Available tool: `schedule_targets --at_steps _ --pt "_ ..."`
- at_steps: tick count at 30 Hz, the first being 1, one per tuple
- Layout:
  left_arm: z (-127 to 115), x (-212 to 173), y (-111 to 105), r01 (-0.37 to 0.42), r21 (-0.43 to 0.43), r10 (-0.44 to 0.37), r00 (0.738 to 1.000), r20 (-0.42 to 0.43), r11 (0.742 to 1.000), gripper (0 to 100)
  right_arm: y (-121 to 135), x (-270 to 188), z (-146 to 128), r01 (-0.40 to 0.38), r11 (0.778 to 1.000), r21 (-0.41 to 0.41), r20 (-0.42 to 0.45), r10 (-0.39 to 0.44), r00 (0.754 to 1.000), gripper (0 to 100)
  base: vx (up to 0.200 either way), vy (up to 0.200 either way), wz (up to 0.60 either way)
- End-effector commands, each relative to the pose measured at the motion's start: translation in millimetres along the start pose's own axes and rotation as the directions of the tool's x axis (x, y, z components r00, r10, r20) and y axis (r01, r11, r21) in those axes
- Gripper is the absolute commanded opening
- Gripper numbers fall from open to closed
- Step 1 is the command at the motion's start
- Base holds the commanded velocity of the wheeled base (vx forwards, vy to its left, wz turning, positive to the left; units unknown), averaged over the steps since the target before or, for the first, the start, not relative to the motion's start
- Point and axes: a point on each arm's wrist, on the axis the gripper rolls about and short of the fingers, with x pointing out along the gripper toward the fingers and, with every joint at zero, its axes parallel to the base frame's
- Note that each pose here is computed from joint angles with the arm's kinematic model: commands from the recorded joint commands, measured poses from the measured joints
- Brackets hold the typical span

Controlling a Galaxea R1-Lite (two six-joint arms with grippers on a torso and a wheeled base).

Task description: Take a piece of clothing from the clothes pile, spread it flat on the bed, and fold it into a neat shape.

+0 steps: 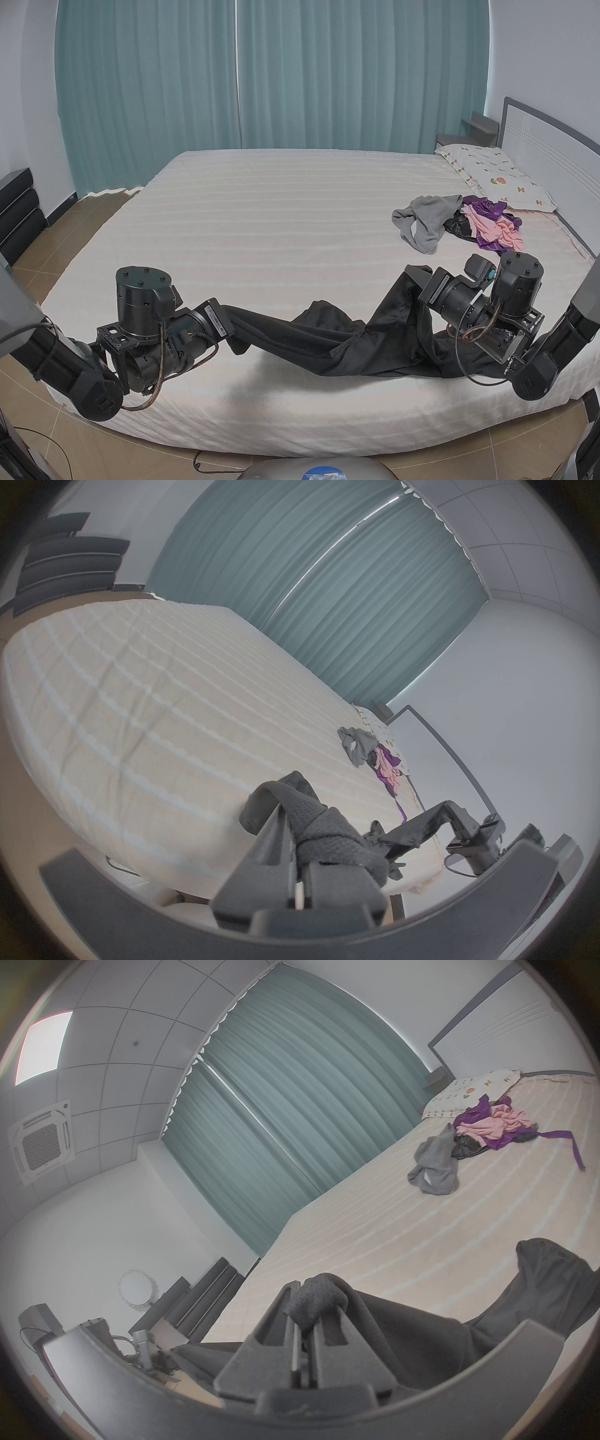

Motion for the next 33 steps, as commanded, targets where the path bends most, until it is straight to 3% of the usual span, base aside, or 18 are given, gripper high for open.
schedule_targets --at_steps 1,9,16,21,27,33 --pt "-3 -6 3 -0.011 0.020 0.011 1.000 -0.006 1.000 0 8 -12 3 -0.021 1.000 0.000 0.002 0.021 1.000 0 0.000 0.000 0.00" --pt "-3 -33 3 0.009 0.022 -0.009 1.000 0.002 1.000 0 19 -46 6 -0.053 0.999 0.000 -0.002 0.053 0.999 0 -0.175 0.000 0.00" --pt "8 -60 -4 0.040 0.020 -0.040 0.999 0.034 0.999 0 35 -80 30 -0.120 0.993 -0.003 0.086 0.119 0.989 0 -0.200 0.000 0.00" --pt "31 -90 -22 0.107 0.015 -0.108 0.989 0.101 0.994 0 52 -105 59 -0.173 0.984 -0.041 0.182 0.178 0.967 0 -0.160 0.000 0.00" --pt "60 -132 -46 0.156 0.014 -0.156 0.975 0.160 0.988 0 87 -141 108 -0.254 0.964 -0.078 0.306 0.265 0.914 0 0.000 0.000 0.00" --pt "88 -122 -60 0.134 0.000 -0.132 0.972 0.196 0.991 0 95 -144 140 -0.198 0.977 -0.081 0.331 0.214 0.919 0 0.000 0.000 0.00"
